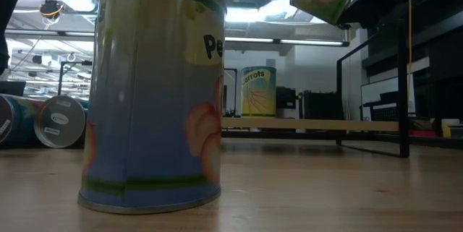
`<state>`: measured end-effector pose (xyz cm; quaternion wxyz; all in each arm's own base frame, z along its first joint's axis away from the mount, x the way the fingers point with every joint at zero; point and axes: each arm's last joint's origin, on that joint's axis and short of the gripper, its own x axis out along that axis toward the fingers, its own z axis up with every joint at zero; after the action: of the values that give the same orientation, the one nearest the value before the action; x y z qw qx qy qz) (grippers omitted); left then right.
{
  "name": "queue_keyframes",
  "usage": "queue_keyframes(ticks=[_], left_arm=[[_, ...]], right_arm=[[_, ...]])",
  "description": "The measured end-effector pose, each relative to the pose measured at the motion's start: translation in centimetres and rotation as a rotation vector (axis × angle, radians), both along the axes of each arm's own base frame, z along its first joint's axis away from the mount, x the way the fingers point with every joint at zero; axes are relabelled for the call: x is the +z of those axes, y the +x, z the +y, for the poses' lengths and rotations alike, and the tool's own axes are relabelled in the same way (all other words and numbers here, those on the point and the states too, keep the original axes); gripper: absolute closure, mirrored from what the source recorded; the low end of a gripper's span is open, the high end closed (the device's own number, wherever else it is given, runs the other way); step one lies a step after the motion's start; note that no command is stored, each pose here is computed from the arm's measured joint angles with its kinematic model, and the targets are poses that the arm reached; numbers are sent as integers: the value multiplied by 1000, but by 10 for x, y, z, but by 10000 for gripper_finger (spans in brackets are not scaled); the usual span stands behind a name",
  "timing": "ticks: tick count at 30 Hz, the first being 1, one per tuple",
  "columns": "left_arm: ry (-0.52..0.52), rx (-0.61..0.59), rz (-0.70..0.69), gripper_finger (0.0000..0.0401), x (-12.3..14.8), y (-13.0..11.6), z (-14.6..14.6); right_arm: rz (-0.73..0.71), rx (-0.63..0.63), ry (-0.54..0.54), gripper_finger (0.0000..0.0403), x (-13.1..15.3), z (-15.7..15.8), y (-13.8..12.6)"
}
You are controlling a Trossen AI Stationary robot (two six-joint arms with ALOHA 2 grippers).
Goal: Pick and place cans onto a shelf
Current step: Put the canned oranges on the shelf
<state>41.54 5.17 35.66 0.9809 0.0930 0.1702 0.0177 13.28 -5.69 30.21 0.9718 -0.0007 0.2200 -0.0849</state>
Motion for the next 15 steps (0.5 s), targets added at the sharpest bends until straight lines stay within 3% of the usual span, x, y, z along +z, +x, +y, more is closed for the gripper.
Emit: queue_keyframes(ticks=[6,15], left_arm=[[9,12,2,393,0,0,1],[33,6,4,398,0,0,1]], right_arm=[[3,-3,3,403,0,0,0],[3,0,5,383,0,0,0]])
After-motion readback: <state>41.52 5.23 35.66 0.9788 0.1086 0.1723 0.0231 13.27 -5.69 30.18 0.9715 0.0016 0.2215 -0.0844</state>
